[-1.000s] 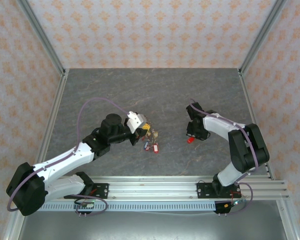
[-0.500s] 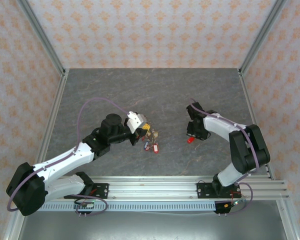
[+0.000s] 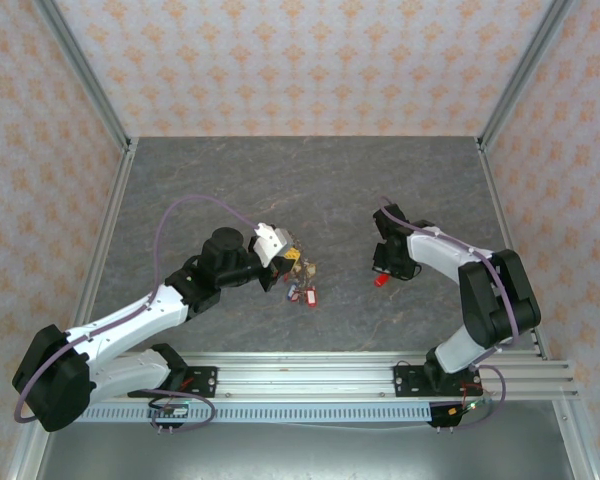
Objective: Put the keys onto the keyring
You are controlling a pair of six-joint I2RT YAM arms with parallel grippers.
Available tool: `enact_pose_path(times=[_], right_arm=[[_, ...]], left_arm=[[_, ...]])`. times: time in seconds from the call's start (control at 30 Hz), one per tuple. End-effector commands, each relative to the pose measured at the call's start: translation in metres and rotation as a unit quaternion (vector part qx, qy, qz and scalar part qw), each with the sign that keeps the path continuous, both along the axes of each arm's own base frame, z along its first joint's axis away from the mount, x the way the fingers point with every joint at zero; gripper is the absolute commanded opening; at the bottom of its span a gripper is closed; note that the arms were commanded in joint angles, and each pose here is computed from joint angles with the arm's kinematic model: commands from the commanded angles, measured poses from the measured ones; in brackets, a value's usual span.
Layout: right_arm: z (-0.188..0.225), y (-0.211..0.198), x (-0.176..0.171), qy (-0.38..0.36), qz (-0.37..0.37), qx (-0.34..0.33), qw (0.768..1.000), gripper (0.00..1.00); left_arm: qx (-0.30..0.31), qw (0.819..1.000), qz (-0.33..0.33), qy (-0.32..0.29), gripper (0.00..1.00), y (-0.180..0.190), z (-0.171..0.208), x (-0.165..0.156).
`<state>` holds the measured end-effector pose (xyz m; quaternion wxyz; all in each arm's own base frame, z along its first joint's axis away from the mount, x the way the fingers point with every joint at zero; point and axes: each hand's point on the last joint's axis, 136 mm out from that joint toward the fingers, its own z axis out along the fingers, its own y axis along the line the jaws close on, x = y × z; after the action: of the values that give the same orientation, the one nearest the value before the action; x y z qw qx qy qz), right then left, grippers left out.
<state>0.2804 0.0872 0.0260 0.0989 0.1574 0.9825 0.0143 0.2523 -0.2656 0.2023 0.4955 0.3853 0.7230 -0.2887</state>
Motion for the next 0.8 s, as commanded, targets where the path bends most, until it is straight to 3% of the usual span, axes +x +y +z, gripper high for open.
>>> enact_pose_path(times=[0.0,0.77], right_arm=[[0.0004,-0.0009,-0.0008,-0.001,-0.006,-0.005,1.000,0.12],[0.0002,-0.0064,-0.0017,0.004,-0.007,-0.021,1.000,0.11]], left_arm=[[-0.029,0.999,-0.005,-0.042,0.00,-0.0032,0.0366,0.0039],[-0.033,0.999,-0.010,-0.039,0.00,-0.0054,0.0382,0.0041]])
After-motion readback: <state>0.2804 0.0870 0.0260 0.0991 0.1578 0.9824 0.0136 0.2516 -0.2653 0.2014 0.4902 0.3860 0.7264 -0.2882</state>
